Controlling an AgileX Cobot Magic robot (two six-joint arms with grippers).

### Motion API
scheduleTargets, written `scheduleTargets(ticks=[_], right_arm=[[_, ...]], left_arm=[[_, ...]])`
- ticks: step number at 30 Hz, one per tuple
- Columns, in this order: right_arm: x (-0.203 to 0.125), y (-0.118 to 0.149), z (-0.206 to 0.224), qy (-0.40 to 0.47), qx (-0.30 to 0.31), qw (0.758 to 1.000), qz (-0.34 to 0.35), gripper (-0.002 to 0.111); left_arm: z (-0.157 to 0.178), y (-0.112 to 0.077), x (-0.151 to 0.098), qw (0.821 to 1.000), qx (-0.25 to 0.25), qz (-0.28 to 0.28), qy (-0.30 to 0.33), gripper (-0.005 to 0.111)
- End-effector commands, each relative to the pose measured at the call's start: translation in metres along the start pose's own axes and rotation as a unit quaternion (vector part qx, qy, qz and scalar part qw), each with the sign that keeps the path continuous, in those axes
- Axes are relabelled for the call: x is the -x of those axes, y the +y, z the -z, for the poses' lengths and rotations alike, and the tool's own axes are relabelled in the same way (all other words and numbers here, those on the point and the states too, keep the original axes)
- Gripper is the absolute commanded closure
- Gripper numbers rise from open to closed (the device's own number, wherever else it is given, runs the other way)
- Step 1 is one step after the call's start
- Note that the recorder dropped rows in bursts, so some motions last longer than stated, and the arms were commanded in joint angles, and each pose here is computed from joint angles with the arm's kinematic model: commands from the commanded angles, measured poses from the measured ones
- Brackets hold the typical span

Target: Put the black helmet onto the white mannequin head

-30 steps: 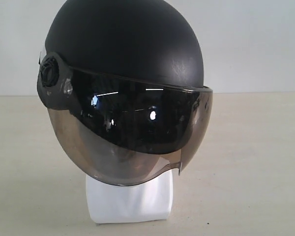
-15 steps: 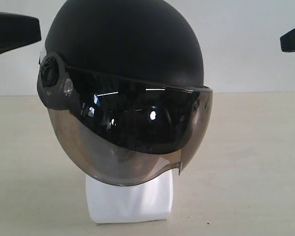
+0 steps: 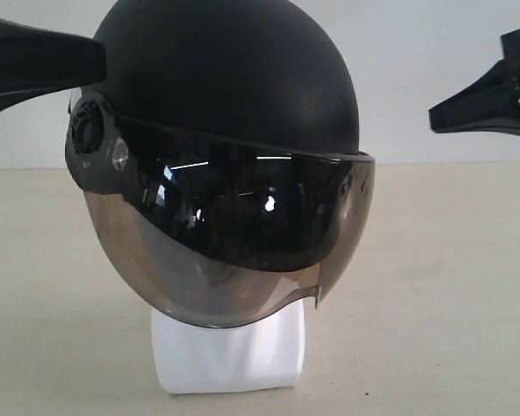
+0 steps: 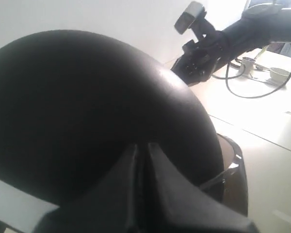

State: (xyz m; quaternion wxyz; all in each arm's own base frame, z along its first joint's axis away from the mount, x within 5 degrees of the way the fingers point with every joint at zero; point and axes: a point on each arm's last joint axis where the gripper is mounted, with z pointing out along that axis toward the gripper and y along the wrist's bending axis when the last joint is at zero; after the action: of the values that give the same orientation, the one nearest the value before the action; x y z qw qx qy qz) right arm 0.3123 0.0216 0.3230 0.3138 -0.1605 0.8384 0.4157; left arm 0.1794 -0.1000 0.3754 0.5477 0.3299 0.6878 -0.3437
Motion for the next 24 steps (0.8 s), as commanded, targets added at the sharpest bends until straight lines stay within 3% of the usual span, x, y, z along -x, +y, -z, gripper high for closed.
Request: scheduleTargets(ticks=[1,10,24], right_arm=[[-0.008,0.001,-0.040,0.049,0.045,0.998,-0.001,0.109],[-0.017,-0.024,-0.073,0.069,0.074,0.994,-0.041,0.109],[-0.019,0.002,-0.092,0.086,0.106,0.991,-0.012,0.109]], left_arm=[[-0.001,-0.001,0.005,1.000,-0.007,0.002,-0.003,0.102],[-0.009,0.004,-0.002,0.999,-0.024,0.020,0.015,0.102],[-0.011,0.008,-0.016,0.999,-0.009,0.037,0.028,0.102]])
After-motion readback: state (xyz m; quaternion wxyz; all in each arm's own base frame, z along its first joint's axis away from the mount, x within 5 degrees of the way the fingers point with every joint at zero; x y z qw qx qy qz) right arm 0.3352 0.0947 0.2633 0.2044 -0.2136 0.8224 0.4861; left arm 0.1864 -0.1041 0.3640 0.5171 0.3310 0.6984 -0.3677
